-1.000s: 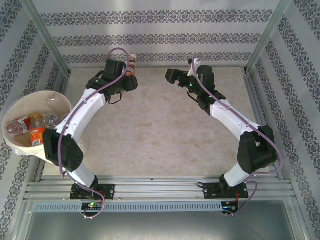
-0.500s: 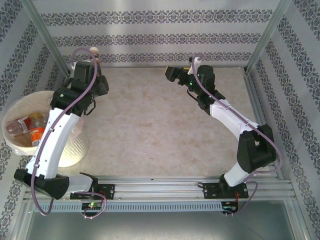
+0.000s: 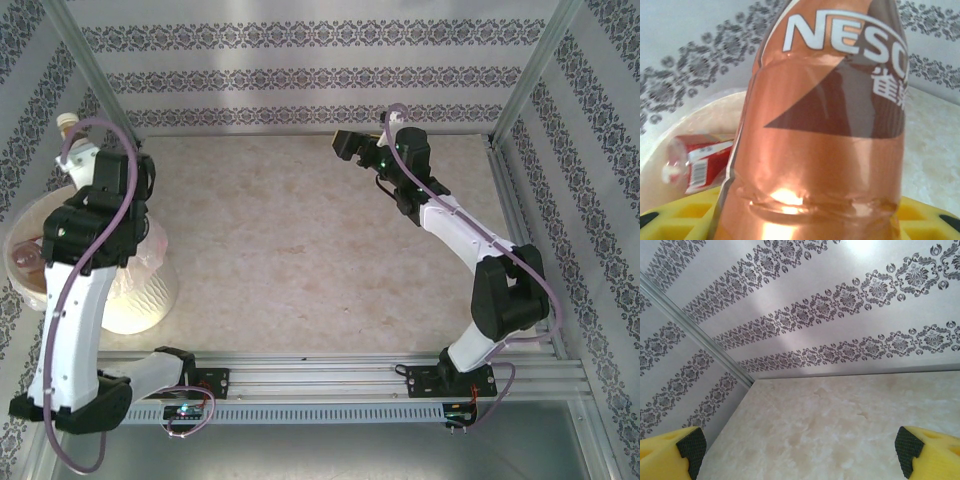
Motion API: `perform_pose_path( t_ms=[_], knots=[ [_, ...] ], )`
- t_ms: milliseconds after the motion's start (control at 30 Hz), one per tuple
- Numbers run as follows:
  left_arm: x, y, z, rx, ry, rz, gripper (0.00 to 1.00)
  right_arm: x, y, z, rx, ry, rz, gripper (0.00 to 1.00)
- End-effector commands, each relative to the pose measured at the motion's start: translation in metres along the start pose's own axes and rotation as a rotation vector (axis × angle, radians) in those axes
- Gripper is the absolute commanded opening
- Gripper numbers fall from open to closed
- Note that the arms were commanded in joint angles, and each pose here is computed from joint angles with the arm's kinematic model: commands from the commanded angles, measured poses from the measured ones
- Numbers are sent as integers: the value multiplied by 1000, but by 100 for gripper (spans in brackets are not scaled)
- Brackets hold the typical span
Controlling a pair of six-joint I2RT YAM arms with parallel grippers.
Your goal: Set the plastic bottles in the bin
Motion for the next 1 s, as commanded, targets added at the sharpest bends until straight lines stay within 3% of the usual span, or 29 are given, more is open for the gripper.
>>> perform_pose_path(
  t_ms=[0,100,233,533,767,967],
  knots=[
    [-10,-16,3,22,110,80,46,-3,16,9,9,35,-11,98],
    [-26,-30,-11,55,140,121,53,-6,24,14,15,44,2,98],
    [-38,-50,-21,121,94,136,53,-7,33,23,28,46,18,98],
    [-28,-73,21,134,156,150,58,-13,25,38,77,37,24,98],
    [-31,-71,32,195,60,209,61,-11,19,41,93,45,38,98],
    [-46,-62,29,232,-20,326,64,-4,5,33,109,34,32,98]
  ],
)
Point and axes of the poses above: each hand's point on the last joint's axis, 136 mm out from that joint toward the fingers, its own x axis back along the fingers, its own z axis along the line the jaws close on, y = z × x, the point moved 7 cm from there along x, back along the fingers, and after that the axes turned 1 degree about x, right-handed, at the moved point
